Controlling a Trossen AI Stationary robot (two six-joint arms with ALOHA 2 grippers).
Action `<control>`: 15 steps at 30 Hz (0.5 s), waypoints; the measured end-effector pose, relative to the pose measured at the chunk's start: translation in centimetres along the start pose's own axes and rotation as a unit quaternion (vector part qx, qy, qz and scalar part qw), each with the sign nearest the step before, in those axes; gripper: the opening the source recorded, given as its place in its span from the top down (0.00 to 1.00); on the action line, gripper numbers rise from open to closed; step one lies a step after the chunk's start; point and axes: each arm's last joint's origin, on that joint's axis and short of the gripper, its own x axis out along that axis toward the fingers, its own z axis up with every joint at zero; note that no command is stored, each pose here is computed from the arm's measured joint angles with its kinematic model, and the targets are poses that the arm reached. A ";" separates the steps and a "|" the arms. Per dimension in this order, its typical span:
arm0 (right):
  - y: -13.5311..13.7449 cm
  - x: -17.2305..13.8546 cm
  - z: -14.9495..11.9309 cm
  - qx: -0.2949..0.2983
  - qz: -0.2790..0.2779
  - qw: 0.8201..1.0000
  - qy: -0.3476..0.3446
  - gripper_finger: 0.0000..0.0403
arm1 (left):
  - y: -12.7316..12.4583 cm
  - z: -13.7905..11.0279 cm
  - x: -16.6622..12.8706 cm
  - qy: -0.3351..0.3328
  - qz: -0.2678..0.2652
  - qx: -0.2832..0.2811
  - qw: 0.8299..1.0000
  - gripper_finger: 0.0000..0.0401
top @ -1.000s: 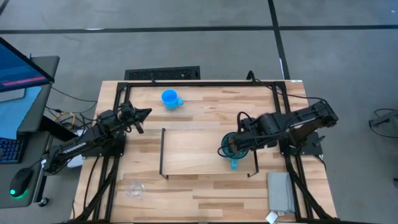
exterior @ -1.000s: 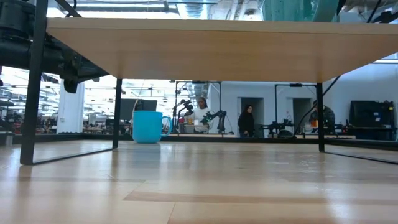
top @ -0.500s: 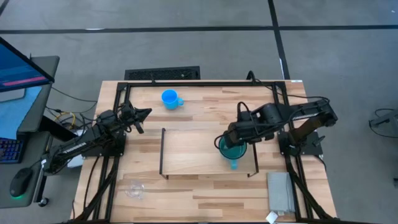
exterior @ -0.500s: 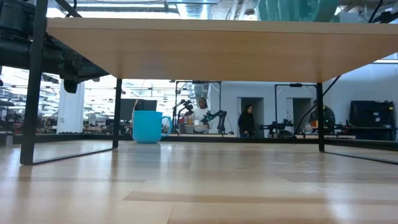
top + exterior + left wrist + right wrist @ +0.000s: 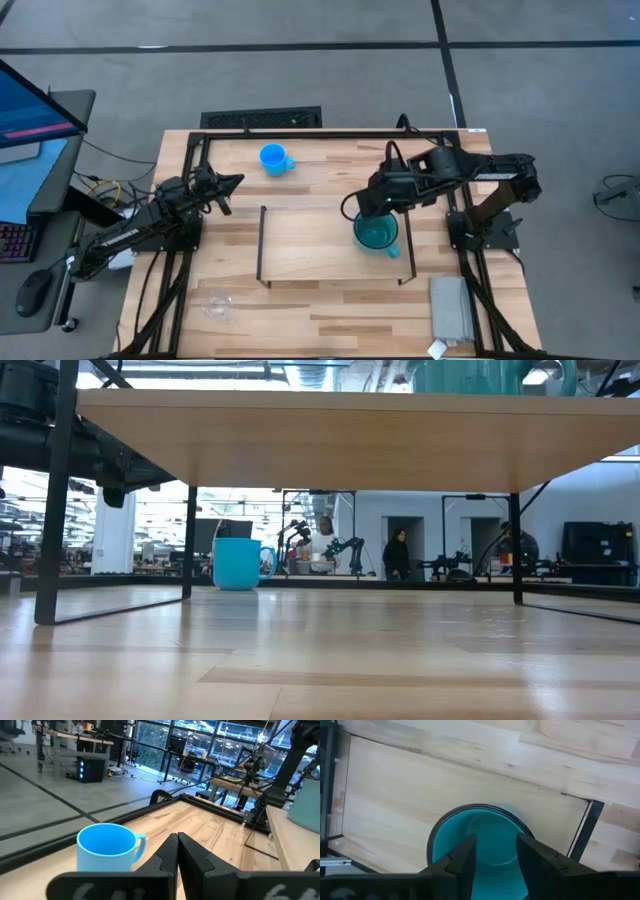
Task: Stack small to large cups/mugs on shelf
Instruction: Put the green mug on the shelf
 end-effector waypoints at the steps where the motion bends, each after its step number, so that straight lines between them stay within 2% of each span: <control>1: 0.0 0.0 0.0 0.000 0.000 1.000 0.000 0.61 | 0.0 0.0 0.0 0.000 0.000 0.000 1.000 1.00; 15: 0.5 0.0 -2.0 -0.028 0.002 1.000 0.012 0.78 | 0.0 0.0 0.0 0.000 0.000 0.000 1.000 1.00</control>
